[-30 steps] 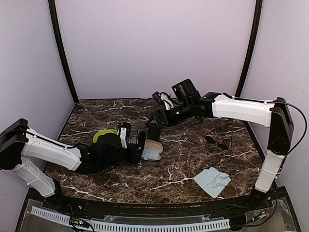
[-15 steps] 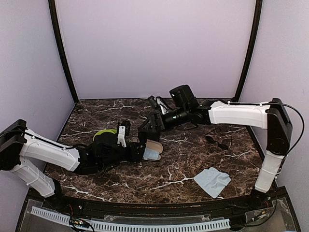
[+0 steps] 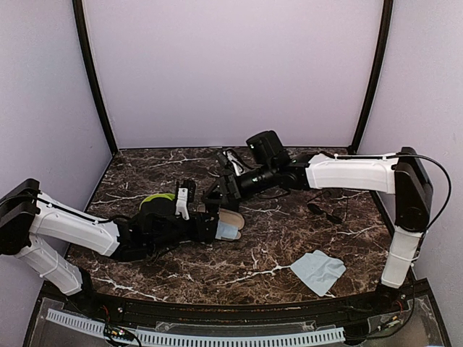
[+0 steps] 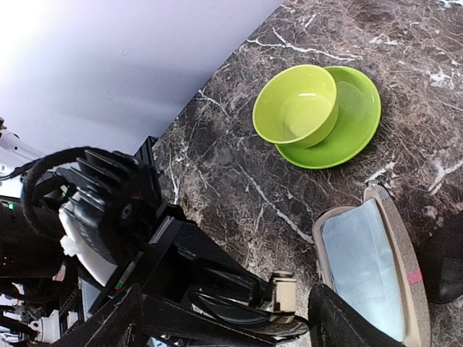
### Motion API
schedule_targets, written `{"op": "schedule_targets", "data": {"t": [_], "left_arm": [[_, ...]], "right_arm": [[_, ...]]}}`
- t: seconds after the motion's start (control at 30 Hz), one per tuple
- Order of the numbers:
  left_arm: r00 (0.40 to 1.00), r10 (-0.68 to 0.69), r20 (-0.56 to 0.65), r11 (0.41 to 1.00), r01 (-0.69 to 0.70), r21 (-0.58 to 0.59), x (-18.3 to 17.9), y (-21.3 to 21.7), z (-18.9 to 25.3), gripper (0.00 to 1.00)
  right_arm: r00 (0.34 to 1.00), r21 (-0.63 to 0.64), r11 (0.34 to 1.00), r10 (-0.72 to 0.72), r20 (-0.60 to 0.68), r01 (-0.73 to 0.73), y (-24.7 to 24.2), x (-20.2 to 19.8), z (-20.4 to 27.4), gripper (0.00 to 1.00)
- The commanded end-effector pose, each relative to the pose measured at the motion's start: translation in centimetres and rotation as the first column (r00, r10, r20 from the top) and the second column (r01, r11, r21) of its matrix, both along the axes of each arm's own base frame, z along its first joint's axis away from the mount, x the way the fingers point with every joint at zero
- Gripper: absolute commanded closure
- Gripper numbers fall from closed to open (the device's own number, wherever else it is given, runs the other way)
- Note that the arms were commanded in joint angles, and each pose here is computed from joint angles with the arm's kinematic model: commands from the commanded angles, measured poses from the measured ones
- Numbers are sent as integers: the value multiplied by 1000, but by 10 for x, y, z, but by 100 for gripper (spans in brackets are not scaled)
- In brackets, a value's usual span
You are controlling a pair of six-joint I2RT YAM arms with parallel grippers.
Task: Organize the sunglasses
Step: Adjust the sunglasses.
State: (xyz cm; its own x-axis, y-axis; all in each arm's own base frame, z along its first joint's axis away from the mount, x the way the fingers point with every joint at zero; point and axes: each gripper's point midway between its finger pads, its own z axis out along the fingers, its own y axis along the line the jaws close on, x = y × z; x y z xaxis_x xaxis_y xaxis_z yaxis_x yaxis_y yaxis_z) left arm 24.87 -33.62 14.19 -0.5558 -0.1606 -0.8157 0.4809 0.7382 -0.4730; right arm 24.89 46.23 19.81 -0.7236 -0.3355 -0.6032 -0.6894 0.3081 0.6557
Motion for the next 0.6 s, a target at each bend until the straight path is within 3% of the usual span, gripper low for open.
{"op": "schedule_targets", "data": {"t": [0.0,0.57], "left_arm": [[1000,-3,19,1000,4,-28,-1,-1,10,70],[999,36,32,998,-34,-61,-3,15,16,73]], "right_arm": [[999,48,998,40,29,-42,14,-7,19,22],[993,-19,997,-70,89,72,-21,18,17,20]]}}
